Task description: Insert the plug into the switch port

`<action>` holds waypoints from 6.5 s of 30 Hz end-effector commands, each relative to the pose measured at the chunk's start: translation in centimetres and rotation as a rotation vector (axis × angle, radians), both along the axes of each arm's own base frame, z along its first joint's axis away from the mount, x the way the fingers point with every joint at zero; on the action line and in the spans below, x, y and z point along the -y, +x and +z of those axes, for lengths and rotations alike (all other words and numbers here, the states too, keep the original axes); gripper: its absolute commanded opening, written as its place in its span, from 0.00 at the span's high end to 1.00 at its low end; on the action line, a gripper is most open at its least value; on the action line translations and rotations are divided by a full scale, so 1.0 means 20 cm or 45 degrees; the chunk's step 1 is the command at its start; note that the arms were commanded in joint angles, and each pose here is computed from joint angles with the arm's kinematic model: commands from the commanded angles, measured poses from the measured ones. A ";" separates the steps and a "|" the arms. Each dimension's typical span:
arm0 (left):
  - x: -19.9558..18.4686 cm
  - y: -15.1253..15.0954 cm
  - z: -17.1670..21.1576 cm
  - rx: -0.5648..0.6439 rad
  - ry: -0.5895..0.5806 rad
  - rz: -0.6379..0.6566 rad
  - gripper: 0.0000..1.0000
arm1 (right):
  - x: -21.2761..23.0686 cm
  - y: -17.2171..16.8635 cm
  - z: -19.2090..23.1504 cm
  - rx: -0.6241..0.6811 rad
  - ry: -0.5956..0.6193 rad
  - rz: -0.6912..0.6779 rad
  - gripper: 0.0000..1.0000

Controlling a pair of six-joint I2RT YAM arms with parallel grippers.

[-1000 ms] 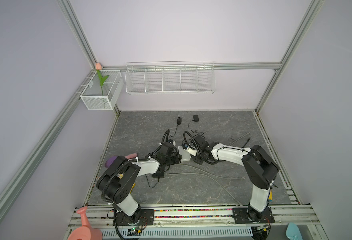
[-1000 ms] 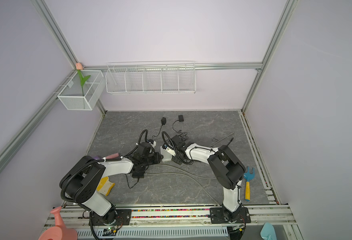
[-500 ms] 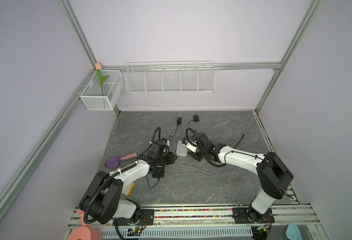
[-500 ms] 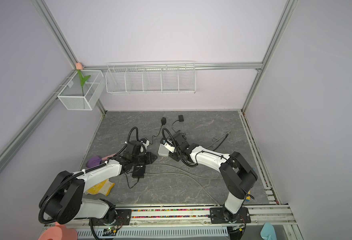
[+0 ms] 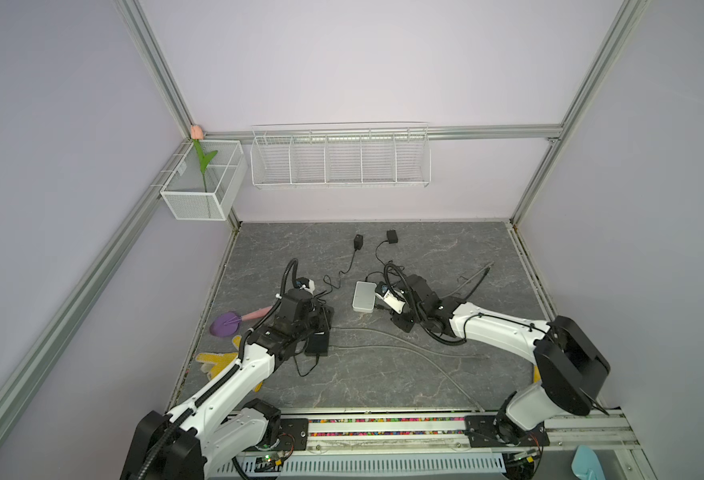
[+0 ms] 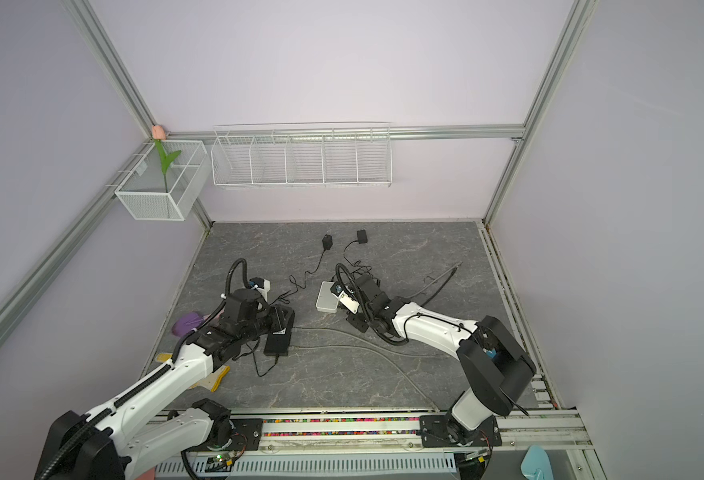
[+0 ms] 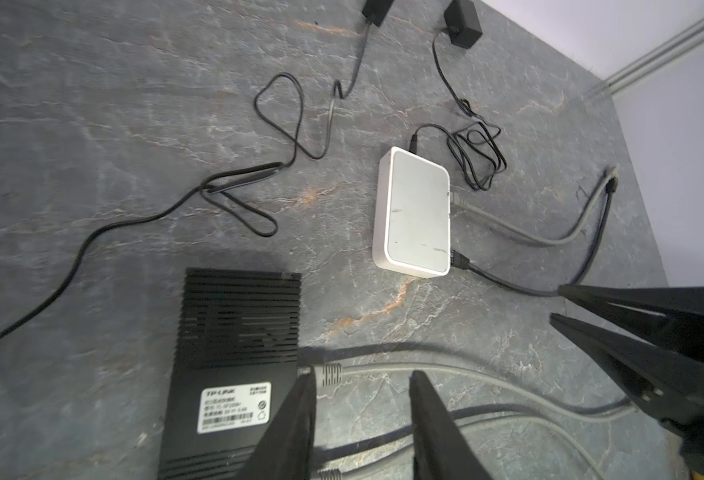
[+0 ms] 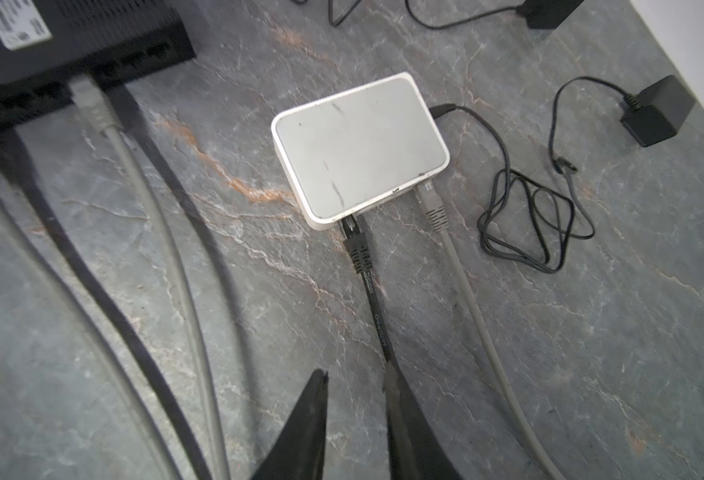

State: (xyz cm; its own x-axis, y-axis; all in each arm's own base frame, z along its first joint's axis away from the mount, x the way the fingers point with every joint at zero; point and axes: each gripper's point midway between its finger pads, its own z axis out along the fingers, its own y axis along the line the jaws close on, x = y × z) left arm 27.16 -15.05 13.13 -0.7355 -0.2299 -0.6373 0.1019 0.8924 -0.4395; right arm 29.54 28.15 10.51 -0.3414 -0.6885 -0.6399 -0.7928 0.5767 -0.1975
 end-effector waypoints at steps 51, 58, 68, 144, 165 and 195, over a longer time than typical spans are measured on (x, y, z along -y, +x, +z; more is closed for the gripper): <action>-0.19 -0.27 -0.14 -0.046 -0.062 0.132 0.47 | 0.52 -0.49 -0.41 -0.547 0.084 -1.005 0.58; -0.19 -0.27 -0.16 -0.048 -0.062 0.131 0.47 | 0.53 -0.33 -0.38 -0.509 0.100 -1.037 0.59; -0.18 -0.25 -0.16 -0.049 -0.056 0.126 0.47 | 0.41 -0.13 -0.32 -0.487 0.065 -0.944 0.58; -0.37 0.05 0.65 0.458 0.320 0.301 0.42 | 0.94 -0.14 0.83 0.524 0.416 -0.958 0.55; -0.65 -0.01 0.52 0.510 0.614 0.565 0.41 | 1.28 -0.32 0.68 0.695 0.292 -1.165 0.53; -0.77 -0.03 0.11 0.389 0.866 0.649 0.28 | 1.40 -0.34 0.36 0.654 0.182 -1.428 0.11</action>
State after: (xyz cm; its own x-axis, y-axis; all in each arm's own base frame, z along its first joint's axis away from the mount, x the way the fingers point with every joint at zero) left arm 26.58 -0.21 15.72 -0.4346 0.0174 -0.9004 -0.3212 0.9311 0.1731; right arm 22.95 0.98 17.61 -0.3977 -0.1209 -0.9095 0.2418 0.9424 -0.2311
